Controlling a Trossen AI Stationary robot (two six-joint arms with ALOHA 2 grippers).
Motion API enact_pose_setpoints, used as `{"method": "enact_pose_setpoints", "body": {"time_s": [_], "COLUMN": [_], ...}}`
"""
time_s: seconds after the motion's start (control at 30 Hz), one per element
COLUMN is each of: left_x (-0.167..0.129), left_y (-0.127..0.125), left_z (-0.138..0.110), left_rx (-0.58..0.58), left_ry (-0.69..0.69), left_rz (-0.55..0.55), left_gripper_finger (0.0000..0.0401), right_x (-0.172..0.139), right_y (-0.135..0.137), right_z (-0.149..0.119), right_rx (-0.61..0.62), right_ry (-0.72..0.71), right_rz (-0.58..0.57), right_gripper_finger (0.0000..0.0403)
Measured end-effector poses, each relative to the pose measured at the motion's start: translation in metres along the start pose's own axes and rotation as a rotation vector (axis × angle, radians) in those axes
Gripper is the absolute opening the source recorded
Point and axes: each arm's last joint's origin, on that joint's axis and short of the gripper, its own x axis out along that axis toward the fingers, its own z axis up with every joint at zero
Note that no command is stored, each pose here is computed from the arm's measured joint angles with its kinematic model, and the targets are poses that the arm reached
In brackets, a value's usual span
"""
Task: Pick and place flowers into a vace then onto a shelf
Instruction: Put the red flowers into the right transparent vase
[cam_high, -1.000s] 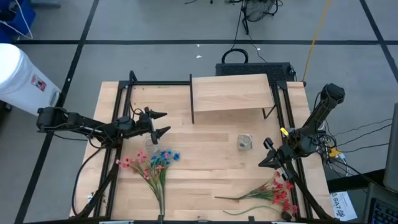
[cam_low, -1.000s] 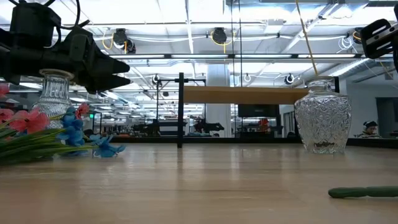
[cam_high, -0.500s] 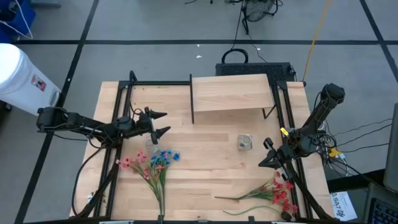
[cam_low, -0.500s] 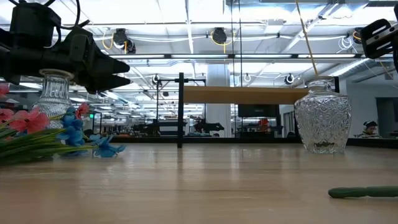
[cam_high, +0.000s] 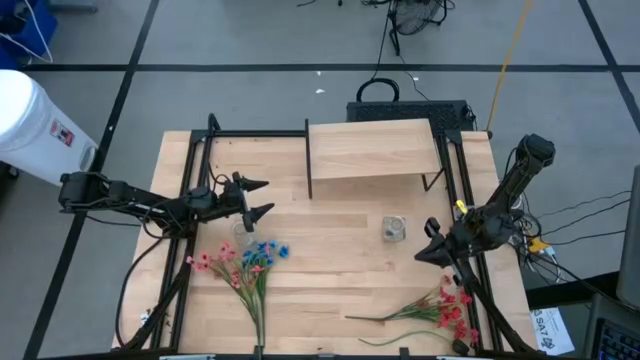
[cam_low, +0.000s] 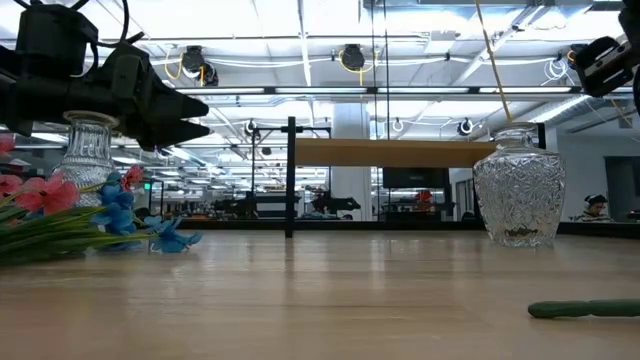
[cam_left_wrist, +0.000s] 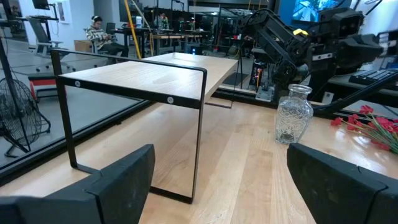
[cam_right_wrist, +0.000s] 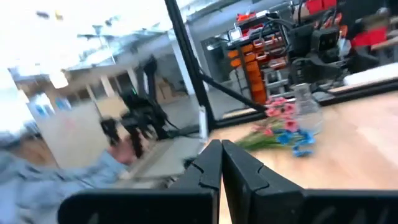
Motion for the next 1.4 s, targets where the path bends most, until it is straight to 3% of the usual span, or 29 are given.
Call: {"method": "enact_pose_setpoints", "body": {"time_s": [0.17,0.4,0.57,0.9,1.1,1.4], "left_x": [0.0,0.0,0.0,0.0,-0.001,-0.002], "left_y": [0.0,-0.001,-0.001,-0.001,0.001,0.002], "left_z": [0.0,0.0,0.001,0.007,0.013,0.017], "left_rx": [-0.023,-0.264,-0.333,-0.357,-0.295,-0.154], "left_ry": [-0.002,0.002,-0.009,-0.072,-0.144,-0.191], "left_rz": [-0.001,-0.019,-0.012,-0.02,0.047,0.082], "left_gripper_finger": [0.0365,0.0365,0.0365,0.0365,0.0365,0.0365], "right_x": [0.0,0.001,0.002,0.014,0.028,0.067], "right_y": [-0.002,-0.004,-0.005,-0.017,-0.021,-0.009], "right_z": [0.007,0.007,0.008,-0.001,-0.016,-0.015], "right_rx": [-0.067,-0.059,-0.053,0.02,-0.045,-0.086], "right_ry": [-0.078,-0.084,-0.092,-0.083,0.013,0.048], "right_rz": [-0.096,-0.135,-0.144,-0.28,-0.33,-0.362], "right_gripper_finger": [0.0004,0.0004,0.0004,0.0004,0.0004,0.0004]}}
